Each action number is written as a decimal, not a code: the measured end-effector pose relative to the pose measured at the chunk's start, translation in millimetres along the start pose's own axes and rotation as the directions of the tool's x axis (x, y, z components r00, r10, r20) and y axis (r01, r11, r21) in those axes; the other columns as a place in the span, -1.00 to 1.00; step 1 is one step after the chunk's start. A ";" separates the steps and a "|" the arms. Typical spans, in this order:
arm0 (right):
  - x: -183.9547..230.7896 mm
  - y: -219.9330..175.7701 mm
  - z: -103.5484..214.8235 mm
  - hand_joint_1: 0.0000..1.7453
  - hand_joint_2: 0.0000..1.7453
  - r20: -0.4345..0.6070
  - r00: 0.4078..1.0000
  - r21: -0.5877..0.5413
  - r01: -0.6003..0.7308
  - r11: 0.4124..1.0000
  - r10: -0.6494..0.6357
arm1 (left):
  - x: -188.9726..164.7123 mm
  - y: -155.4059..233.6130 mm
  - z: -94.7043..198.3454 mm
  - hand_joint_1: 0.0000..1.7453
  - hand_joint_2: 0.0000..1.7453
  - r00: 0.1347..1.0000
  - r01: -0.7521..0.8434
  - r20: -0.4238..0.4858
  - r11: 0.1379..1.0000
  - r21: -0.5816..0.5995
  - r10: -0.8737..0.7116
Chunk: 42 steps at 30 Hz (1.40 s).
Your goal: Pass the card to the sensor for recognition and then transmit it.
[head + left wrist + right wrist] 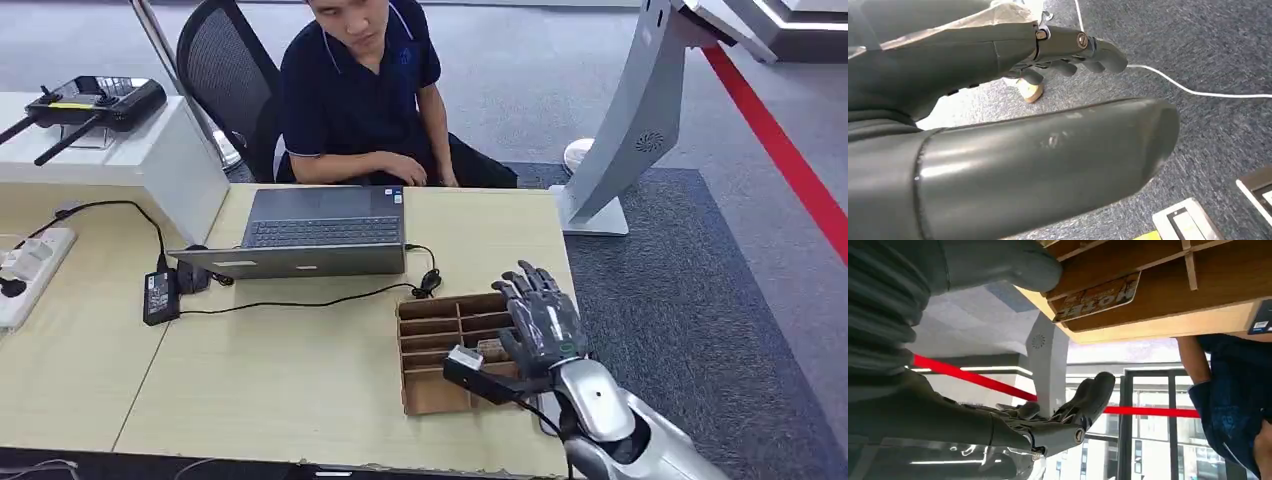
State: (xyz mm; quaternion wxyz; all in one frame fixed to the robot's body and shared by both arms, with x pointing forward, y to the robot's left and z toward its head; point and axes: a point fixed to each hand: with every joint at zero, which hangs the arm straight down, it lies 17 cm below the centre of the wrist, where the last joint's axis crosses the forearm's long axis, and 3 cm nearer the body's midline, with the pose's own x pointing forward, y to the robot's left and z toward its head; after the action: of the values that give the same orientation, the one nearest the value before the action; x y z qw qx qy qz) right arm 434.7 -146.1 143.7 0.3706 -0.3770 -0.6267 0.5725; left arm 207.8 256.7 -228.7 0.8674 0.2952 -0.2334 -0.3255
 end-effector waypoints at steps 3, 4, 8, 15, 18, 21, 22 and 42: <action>2.6 -1.1 -0.9 -0.42 1.00 0.005 1.000 -0.009 0.009 1.000 -0.009 | 0.3 0.1 0.0 -1.00 -1.00 1.000 0.002 0.001 1.000 0.000 -0.002; 3.3 -1.3 -1.2 -0.36 1.00 0.006 1.000 -0.010 0.011 1.000 -0.011 | 0.4 0.1 -0.1 -1.00 -1.00 1.000 0.002 0.002 1.000 0.000 -0.002; 6.8 -1.6 -2.5 -0.50 1.00 0.009 0.999 -0.017 0.031 0.999 -0.031 | 0.9 0.0 0.0 -1.00 -1.00 1.000 0.003 0.003 1.000 0.000 -0.003; 19.8 -5.2 -6.9 -0.48 1.00 0.035 0.995 -0.051 0.094 0.994 -0.092 | 5.0 -0.6 0.2 -1.00 -1.00 1.000 0.020 0.019 1.000 -0.004 -0.020; 24.4 -2.2 -8.6 -0.48 1.00 0.038 0.993 -0.050 0.110 0.993 -0.109 | 6.3 0.0 0.0 -1.00 -1.00 0.999 0.025 0.021 1.000 -0.002 -0.025; 26.2 3.5 -9.1 -0.38 1.00 0.035 0.993 -0.040 0.116 0.992 -0.115 | 7.2 0.3 -0.1 -1.00 -1.00 0.999 0.027 0.024 1.000 -0.001 -0.027; 26.3 4.9 -9.3 -0.42 1.00 0.034 0.993 -0.037 0.117 0.992 -0.115 | 7.5 0.3 -0.1 -1.00 -1.00 0.999 0.029 0.025 1.000 -0.001 -0.029; 23.1 15.7 -9.9 -0.38 1.00 0.013 0.994 -0.018 0.111 0.994 -0.110 | 8.4 -0.8 -0.1 -1.00 -1.00 0.999 0.032 0.028 0.999 -0.008 -0.031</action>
State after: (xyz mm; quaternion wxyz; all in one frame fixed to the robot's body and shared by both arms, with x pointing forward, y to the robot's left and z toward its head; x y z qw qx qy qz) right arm 434.1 -120.1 129.5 0.3943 -0.3417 -0.6542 0.5476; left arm 213.2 250.4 -227.5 0.8602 0.2904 -0.2393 -0.3442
